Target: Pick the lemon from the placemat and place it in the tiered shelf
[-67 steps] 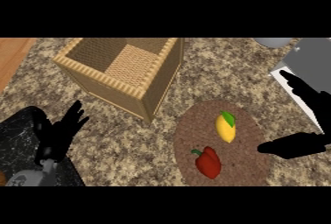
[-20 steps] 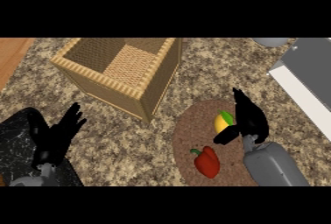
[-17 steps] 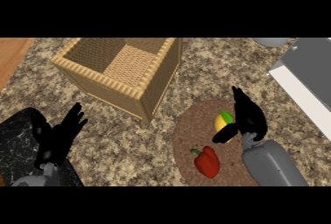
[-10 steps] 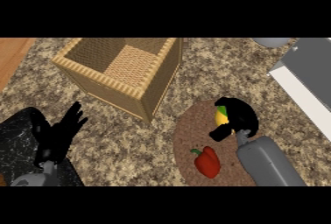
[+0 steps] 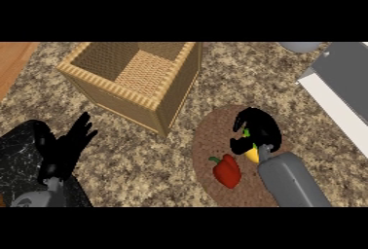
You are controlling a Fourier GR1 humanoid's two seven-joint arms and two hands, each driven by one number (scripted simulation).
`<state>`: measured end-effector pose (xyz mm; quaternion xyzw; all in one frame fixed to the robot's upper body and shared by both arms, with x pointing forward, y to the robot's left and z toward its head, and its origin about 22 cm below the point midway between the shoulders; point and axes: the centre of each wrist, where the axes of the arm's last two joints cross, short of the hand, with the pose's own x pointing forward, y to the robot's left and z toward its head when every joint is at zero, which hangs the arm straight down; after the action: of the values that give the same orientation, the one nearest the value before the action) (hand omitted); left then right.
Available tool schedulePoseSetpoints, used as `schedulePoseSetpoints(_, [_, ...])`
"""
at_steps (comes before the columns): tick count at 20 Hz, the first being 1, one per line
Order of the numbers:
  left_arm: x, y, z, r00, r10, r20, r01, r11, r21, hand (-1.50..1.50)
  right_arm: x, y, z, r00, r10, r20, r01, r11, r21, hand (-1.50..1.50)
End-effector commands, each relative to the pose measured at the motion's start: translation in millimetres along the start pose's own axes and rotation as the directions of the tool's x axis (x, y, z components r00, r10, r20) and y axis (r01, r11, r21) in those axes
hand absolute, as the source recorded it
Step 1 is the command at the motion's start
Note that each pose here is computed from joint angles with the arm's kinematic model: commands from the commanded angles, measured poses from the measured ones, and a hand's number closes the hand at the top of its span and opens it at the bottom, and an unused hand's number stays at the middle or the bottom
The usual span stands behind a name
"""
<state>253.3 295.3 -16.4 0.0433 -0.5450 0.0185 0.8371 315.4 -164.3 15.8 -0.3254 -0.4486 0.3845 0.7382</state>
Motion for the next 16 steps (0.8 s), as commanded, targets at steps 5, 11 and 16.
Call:
schedulePoseSetpoints(5, [-5,9,3,1.000,-0.005,-0.030,0.005,1.000,0.005,0.00,-4,-53,-35,0.781,-0.430,-0.453,0.284,0.890,-0.356,1.50])
schedulePoseSetpoints(11, [-14,12,4,0.999,0.000,-0.037,0.000,1.000,-0.001,0.00,58,-117,-29,0.827,-0.463,-0.321,0.178,0.756,-0.630,1.50])
schedulePoseSetpoints(16, [-4,12,1,0.998,0.016,-0.054,-0.016,1.000,0.003,0.00,106,-158,-5,0.851,-0.442,-0.285,0.077,0.642,-0.763,1.50])
